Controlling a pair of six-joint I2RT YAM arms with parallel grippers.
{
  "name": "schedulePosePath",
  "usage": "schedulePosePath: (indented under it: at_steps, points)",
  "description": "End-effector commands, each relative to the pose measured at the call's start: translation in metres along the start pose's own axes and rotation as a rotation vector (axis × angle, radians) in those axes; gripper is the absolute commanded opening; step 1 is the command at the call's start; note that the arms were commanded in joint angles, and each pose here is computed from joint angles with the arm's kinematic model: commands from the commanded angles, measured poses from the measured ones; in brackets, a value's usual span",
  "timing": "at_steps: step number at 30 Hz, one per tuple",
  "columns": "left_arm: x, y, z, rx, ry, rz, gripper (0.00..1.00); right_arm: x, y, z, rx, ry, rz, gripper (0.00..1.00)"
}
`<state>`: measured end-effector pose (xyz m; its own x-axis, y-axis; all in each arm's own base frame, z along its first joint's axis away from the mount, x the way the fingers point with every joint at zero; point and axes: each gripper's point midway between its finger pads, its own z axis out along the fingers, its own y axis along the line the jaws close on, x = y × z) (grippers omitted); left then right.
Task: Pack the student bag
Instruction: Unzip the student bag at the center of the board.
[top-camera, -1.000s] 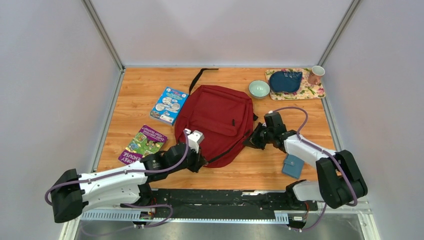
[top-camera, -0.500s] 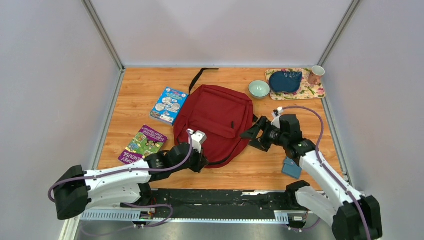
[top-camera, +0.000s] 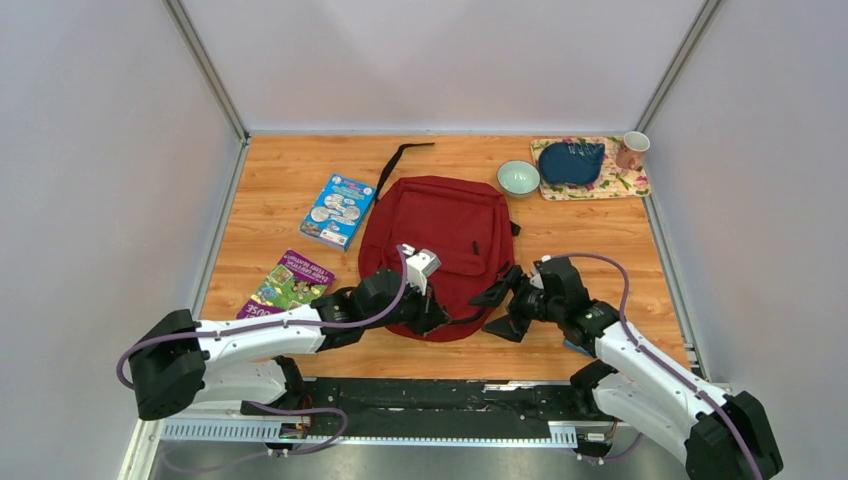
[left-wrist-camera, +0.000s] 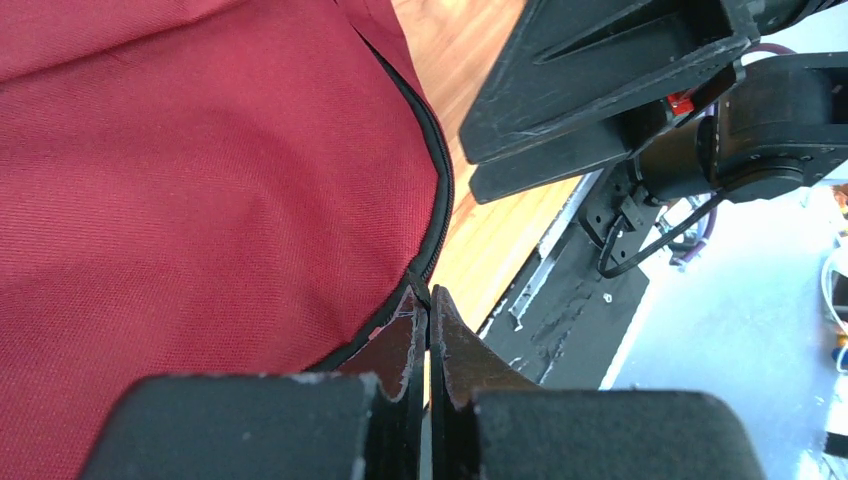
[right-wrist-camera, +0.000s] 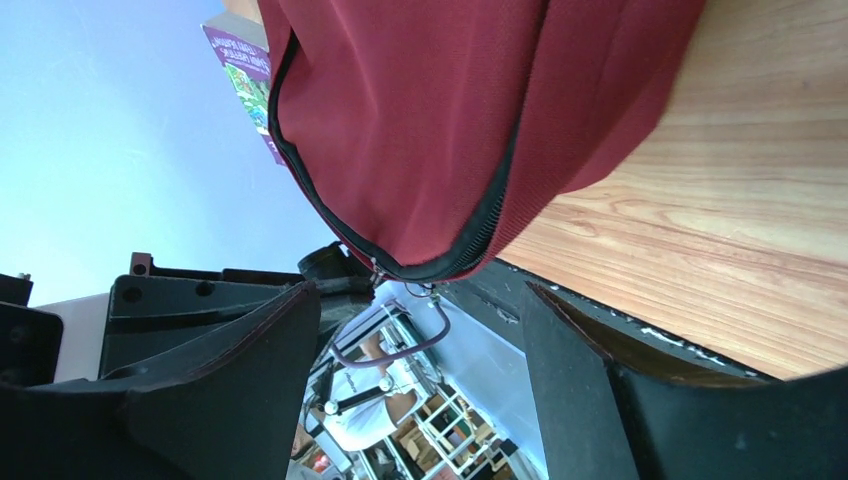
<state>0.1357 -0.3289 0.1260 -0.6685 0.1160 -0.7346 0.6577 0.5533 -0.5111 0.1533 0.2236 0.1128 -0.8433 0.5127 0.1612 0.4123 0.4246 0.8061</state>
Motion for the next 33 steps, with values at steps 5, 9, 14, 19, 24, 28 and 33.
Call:
schedulePosePath:
  at_steps: [5, 9, 14, 19, 24, 28, 33]
  points:
    - [-0.029, -0.043, 0.006, 0.156, -0.059, -0.029, 0.0, -0.008, 0.014, 0.012, -0.036, -0.055, 0.073, 0.76]
    - [-0.032, -0.043, 0.006, 0.156, -0.072, -0.028, 0.0, -0.012, 0.007, 0.015, -0.017, -0.072, 0.11, 0.75]
    - [-0.036, -0.049, 0.005, 0.179, -0.073, -0.019, 0.0, -0.019, 0.006, 0.022, -0.013, -0.095, 0.125, 0.57]
    - [-0.026, -0.044, 0.002, 0.161, -0.037, 0.014, 0.0, -0.029, 0.01, 0.028, 0.003, -0.12, 0.017, 0.18]
    - [0.004, 0.008, -0.013, -0.054, 0.022, 0.054, 0.0, -0.042, -0.006, 0.031, 0.072, -0.152, -0.145, 0.0]
    - [0.04, 0.075, -0.048, -0.348, 0.092, 0.083, 0.0, -0.044, -0.03, 0.029, 0.137, -0.159, -0.211, 0.0]
    - [0.05, 0.136, -0.081, -0.586, 0.061, 0.017, 0.0, -0.051, -0.053, 0.02, 0.219, -0.2, -0.31, 0.0]
